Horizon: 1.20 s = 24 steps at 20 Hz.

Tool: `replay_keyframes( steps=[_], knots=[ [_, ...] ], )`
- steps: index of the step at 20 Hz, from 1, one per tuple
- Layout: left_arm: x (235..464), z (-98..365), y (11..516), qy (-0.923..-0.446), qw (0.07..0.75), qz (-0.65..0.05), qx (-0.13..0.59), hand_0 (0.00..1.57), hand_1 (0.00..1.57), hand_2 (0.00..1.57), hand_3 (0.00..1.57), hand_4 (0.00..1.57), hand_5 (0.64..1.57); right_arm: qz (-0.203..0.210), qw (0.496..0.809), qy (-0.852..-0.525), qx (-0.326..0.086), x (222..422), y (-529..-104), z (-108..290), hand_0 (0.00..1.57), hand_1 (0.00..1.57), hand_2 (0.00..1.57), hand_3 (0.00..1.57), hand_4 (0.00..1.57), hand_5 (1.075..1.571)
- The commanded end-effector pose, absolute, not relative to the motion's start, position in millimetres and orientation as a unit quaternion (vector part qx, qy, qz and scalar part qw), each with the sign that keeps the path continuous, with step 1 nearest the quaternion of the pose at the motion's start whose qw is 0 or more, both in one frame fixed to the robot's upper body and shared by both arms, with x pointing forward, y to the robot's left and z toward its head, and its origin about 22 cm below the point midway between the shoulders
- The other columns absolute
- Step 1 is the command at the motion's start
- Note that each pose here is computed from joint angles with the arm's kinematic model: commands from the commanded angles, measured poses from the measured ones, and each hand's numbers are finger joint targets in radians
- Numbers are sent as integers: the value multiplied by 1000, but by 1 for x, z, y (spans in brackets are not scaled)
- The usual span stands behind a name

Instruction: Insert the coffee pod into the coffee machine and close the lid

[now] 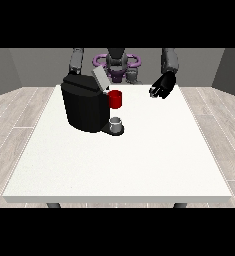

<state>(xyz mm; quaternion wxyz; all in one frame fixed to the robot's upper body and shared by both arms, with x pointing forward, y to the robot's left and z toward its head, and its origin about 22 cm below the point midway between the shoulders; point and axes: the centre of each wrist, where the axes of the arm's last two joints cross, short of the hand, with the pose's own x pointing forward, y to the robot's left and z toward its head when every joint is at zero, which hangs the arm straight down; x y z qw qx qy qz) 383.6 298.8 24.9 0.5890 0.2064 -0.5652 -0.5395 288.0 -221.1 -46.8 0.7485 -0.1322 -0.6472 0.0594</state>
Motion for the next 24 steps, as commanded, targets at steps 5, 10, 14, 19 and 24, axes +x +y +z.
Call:
replay_keyframes(
  steps=[5, 10, 14, 19, 24],
  knots=[
    [405, 54, 243, -556, 603, -543, 179, 1402, 1402, 1390, 1329, 542, 1571, 64, 763, -632, -119, 290, -216, -44, 0, 0, 0, 0, 0, 1571],
    [426, 107, 224, -576, 574, -541, 214, 1403, 1403, 1396, 1341, 598, 1571, 58, 729, -675, -99, 286, -203, -52, 0, 0, 0, 0, 0, 1571],
    [439, 145, 232, -609, 573, -511, 198, 1380, 1380, 1397, 1375, 522, 1571, 69, 719, -685, -94, 306, -205, -20, 0, 0, 0, 0, 0, 1571],
    [453, 220, 245, -630, 578, -474, 211, 1202, 1202, 1240, 1256, 491, 1571, 73, 697, -706, -105, 322, -219, 1, 0, 0, 0, 0, 0, 1571],
    [455, 230, 219, -645, 550, -476, 234, 1174, 1174, 1254, 1266, 479, 1571, 61, 674, -728, -107, 323, -199, 4, 0, 0, 0, 0, 0, 1571]
  ],
)
